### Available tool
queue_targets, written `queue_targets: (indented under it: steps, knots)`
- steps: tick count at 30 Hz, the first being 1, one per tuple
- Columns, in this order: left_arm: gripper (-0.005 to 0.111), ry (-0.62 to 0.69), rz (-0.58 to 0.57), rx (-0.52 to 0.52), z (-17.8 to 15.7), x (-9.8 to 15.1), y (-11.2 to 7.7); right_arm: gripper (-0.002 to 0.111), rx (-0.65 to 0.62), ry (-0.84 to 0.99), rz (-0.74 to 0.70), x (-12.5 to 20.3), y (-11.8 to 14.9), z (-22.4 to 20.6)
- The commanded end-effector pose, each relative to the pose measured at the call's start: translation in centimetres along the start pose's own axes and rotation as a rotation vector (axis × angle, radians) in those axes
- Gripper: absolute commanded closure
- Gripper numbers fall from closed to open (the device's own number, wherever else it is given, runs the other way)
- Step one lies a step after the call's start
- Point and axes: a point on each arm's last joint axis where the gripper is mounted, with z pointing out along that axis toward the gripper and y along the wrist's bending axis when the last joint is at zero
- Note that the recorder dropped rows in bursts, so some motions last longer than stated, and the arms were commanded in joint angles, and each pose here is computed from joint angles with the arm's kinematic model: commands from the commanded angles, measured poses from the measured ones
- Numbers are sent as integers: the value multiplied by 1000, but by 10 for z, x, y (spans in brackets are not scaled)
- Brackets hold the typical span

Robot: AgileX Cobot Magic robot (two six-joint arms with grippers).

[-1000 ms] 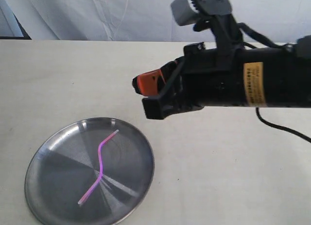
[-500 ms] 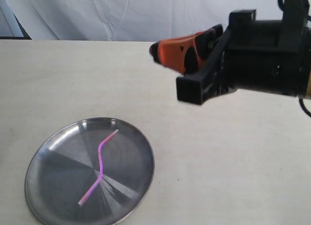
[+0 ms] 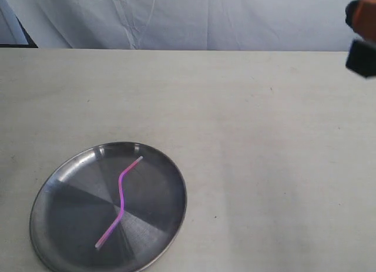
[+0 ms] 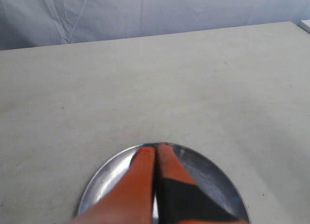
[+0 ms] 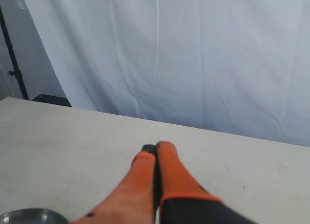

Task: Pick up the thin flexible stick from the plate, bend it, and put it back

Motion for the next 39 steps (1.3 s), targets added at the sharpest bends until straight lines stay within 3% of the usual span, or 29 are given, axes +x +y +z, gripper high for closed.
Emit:
queue_targets:
  steps: [1, 4, 7, 12, 17, 23, 39]
  knots:
    - [107, -12, -7, 1, -1, 0, 0, 109, -72, -107, -72, 39, -5, -28]
    - [107, -12, -7, 1, -1, 0, 0, 109, -16, -159, -33, 75, -14, -46]
    - [107, -12, -7, 1, -1, 0, 0, 109, 103, -153, 93, 113, -25, -57]
    - [107, -12, -7, 1, -1, 0, 0, 109, 306, -130, 222, 150, -39, -68]
    - [107, -12, -7, 1, -1, 0, 0, 109, 402, -82, 155, 157, -43, -72]
    - [107, -12, -7, 1, -1, 0, 0, 109, 415, -1, 35, 162, -43, -72]
    - [107, -12, -7, 1, -1, 0, 0, 109, 413, 119, 27, 172, -43, -73]
